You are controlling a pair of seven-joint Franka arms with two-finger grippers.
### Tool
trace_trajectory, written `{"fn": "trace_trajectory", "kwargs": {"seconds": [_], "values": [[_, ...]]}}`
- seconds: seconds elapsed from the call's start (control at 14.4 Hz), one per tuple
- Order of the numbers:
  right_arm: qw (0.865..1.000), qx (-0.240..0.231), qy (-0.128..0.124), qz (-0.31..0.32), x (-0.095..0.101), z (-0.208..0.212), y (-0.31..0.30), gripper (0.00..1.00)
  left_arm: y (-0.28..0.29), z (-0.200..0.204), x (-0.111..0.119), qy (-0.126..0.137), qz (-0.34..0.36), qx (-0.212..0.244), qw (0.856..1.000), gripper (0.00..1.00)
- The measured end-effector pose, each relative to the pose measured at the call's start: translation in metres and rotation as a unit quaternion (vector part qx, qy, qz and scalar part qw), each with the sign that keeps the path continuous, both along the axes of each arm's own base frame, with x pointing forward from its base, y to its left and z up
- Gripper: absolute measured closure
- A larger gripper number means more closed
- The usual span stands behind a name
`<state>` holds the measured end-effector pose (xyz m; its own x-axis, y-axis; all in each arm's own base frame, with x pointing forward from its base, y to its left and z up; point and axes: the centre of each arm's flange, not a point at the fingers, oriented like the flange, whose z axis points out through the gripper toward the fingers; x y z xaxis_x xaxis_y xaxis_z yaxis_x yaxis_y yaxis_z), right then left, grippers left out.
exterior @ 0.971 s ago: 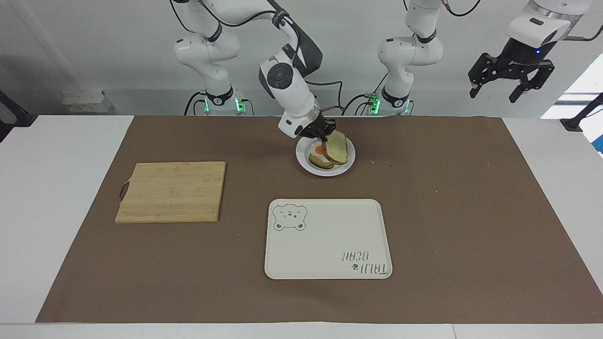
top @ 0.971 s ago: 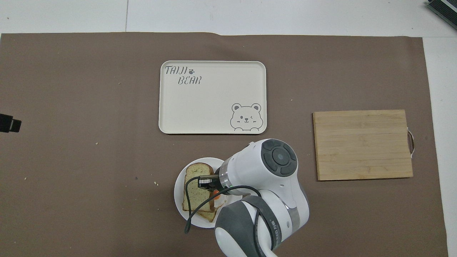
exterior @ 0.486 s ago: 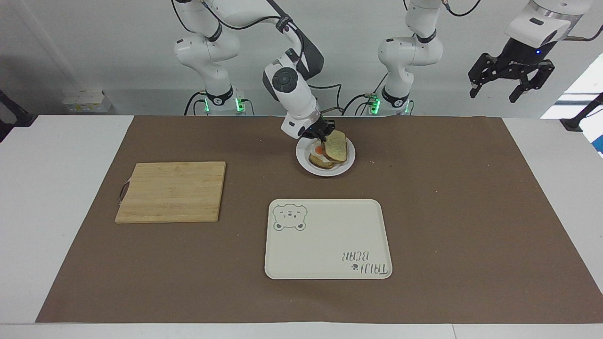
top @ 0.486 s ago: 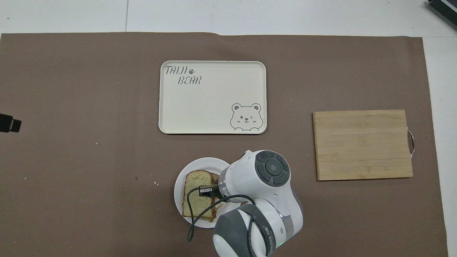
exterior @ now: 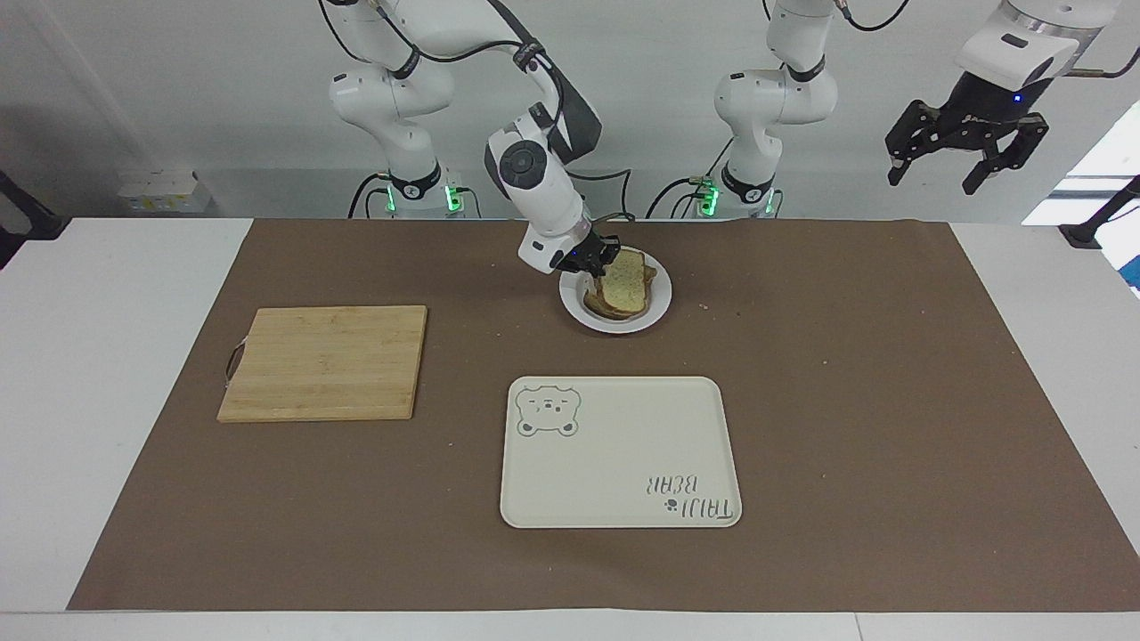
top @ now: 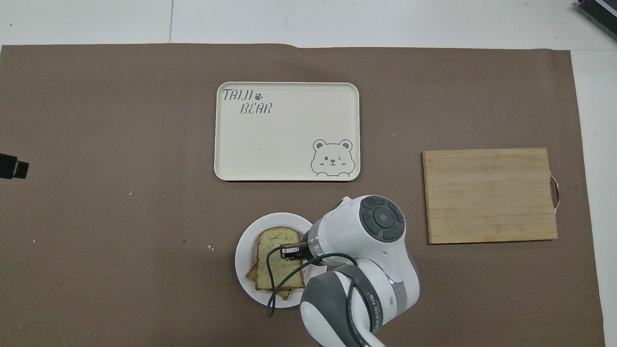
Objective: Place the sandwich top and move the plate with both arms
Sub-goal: 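Lower the bread onto the egg toast and open the right gripper, then withdraw the right gripper while the left gripper reaches toward the plate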
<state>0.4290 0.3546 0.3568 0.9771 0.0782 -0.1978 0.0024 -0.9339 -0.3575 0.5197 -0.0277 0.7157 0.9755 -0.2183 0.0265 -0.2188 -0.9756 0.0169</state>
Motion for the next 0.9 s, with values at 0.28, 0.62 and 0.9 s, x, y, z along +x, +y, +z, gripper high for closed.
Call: {"fn": "trace_trajectory", "kwargs": {"seconds": [0.28, 0.62, 0.9], "values": [[1.000, -0.005, -0.008, 0.002, 0.005, 0.000, -0.004, 0.27, 0.000, 0.000, 0.000, 0.000, 0.000, 0.000, 1.000, 0.00], [0.994, -0.066, -0.065, 0.053, 0.025, 0.000, -0.021, 0.00, 0.000, 0.000, 0.000, 0.000, 0.000, 0.000, 1.000, 0.00], [0.990, -0.091, -0.096, 0.046, 0.057, 0.011, -0.056, 0.00, 0.000, 0.000, 0.000, 0.000, 0.000, 0.000, 1.000, 0.00]]}}
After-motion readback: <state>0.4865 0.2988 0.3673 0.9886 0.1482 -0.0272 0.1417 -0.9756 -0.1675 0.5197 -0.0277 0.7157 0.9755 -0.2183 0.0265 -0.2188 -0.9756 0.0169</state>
